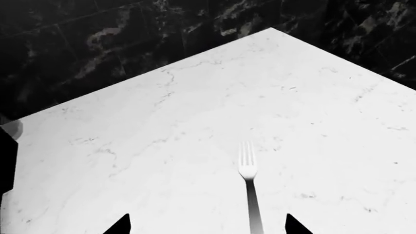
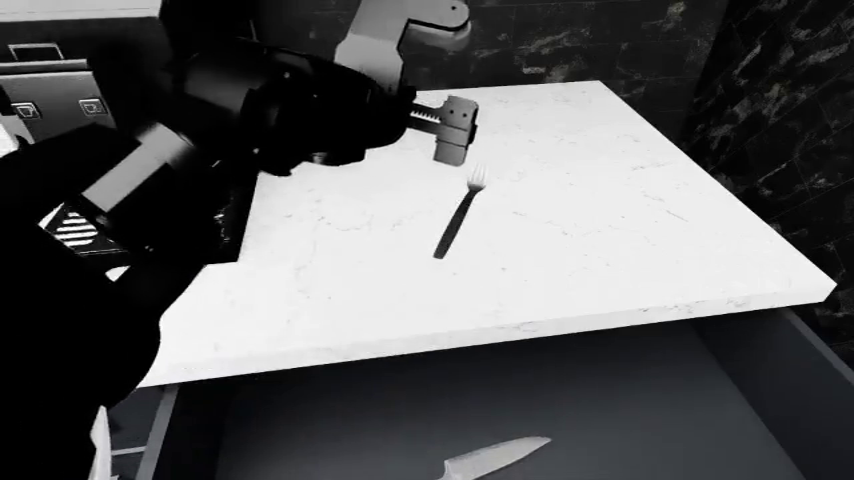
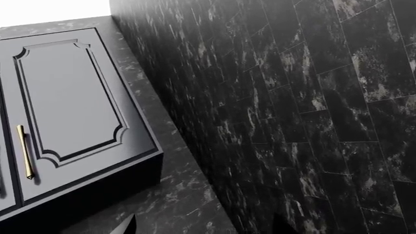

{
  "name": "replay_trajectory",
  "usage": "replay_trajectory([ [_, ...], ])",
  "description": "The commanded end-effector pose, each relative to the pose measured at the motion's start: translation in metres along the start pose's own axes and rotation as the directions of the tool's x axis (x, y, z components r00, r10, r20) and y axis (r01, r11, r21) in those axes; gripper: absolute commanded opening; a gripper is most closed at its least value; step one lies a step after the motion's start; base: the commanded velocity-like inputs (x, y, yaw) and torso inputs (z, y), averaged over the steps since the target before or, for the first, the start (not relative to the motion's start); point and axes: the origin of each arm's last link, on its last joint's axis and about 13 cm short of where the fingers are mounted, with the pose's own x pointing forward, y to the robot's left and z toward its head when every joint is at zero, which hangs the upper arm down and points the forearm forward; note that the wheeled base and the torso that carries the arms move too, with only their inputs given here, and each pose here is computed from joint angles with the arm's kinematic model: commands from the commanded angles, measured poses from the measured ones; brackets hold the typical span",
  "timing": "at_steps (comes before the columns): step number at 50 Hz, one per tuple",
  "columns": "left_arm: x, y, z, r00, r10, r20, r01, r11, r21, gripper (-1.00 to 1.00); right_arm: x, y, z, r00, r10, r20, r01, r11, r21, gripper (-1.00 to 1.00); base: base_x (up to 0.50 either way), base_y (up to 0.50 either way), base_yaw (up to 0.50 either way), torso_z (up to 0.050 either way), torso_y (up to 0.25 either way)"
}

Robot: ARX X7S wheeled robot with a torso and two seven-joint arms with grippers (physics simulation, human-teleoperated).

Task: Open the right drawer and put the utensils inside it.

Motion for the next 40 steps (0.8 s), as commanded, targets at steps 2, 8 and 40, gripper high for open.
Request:
replay_trajectory([
  [2, 0.020, -0.012, -0.018, 0.997, -0.083, 0.000, 0.083, 0.996, -0.043, 1.00, 0.001, -0.002, -0.001, 1.000, 0.001, -0.009, -0.001, 1.000, 0.003, 1.00, 0.00, 0.00, 0.00, 0.000, 0.000],
  [8, 0.022, -0.013, -0.024, 0.998, -0.058, -0.029, 0.057, 0.998, -0.040, 1.00, 0.002, -0.003, -0.002, 1.000, 0.000, -0.014, 0.000, 1.000, 0.005, 1.00, 0.00, 0.00, 0.00, 0.000, 0.000],
  [40, 0.022, -0.019, -0.021, 0.996, -0.080, 0.029, 0.080, 0.997, -0.010, 1.00, 0.001, -0.010, -0.004, 1.000, -0.012, -0.022, 0.012, 1.000, 0.002, 1.00, 0.00, 0.00, 0.00, 0.000, -0.051],
])
